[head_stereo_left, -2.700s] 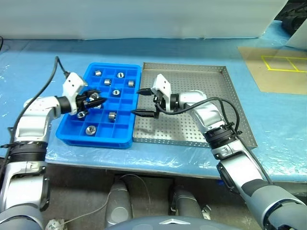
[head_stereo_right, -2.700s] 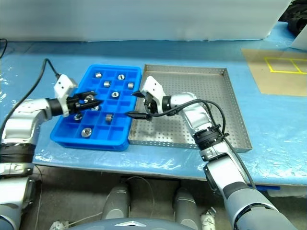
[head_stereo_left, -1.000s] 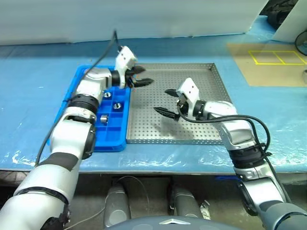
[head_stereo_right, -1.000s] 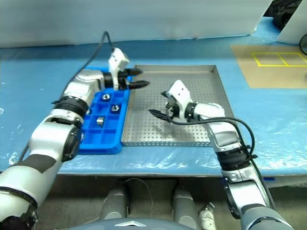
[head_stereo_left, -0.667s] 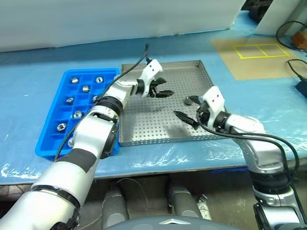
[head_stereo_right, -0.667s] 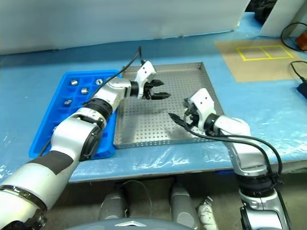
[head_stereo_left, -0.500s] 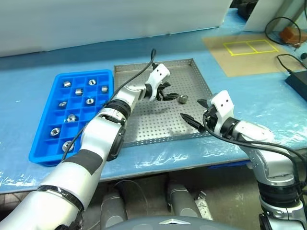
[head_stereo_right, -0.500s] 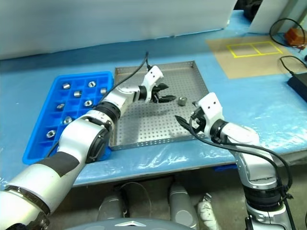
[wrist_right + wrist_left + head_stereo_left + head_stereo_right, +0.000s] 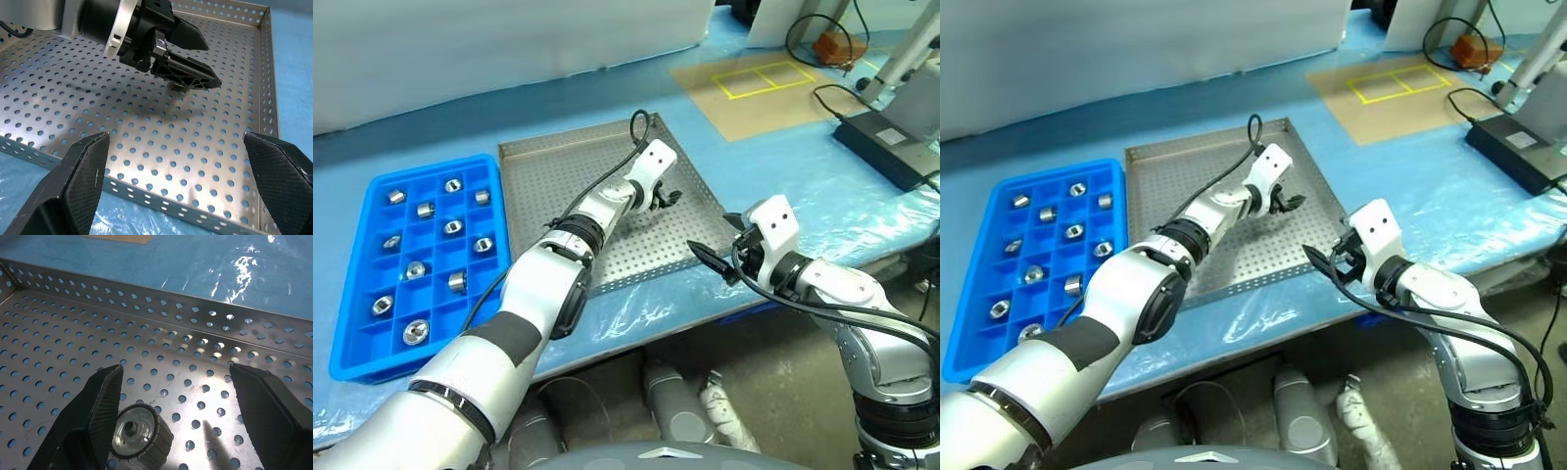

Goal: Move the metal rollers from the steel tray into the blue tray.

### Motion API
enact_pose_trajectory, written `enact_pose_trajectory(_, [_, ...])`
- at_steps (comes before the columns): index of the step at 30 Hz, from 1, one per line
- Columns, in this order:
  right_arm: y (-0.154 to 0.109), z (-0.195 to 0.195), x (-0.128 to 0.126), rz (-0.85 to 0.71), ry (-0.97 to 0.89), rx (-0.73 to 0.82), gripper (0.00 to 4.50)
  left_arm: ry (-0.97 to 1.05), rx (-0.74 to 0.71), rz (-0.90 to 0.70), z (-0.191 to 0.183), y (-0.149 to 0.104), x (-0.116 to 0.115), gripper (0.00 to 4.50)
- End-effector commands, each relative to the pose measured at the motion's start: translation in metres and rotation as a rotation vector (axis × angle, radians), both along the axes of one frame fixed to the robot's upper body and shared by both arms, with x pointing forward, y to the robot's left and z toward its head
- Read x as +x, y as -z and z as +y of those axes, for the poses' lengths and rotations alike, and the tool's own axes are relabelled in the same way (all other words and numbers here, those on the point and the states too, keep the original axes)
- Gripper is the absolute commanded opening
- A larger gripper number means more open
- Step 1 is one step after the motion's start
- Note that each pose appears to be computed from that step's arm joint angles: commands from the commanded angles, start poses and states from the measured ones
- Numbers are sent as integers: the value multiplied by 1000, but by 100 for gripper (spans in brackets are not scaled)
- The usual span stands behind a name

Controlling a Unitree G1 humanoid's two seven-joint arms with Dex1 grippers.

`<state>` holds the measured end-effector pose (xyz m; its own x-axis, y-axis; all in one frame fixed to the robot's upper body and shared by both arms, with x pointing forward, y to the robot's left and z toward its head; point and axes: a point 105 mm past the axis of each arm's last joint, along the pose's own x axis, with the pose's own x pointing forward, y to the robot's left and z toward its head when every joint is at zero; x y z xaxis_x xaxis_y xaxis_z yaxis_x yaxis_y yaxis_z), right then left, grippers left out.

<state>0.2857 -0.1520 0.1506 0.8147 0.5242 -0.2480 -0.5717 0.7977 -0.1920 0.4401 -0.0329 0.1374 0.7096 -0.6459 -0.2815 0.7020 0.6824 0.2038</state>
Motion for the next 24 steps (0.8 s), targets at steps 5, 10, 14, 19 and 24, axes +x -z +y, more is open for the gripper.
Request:
enact_pose_trajectory(5, [-12, 2, -8, -49, 1, -3, 450, -178, -11, -5, 22, 3, 12, 368])
enact_pose_trajectory(10, [-12, 4, -7, -49, 2, 2, 450, -193, 38, 11, 29, 14, 12, 368])
enact_pose_trajectory(14, [-11, 5, -6, -49, -1, 4, 450, -155, 104, 31, 28, 28, 6, 368])
enact_pose_trajectory(19, [-12, 5, -5, -51, 0, 6, 450, -161, 131, 63, 32, 38, 4, 368])
enact_pose_trajectory(24, [-11, 6, -5, -49, -1, 10, 450, -174, 139, 61, 36, 40, 5, 368])
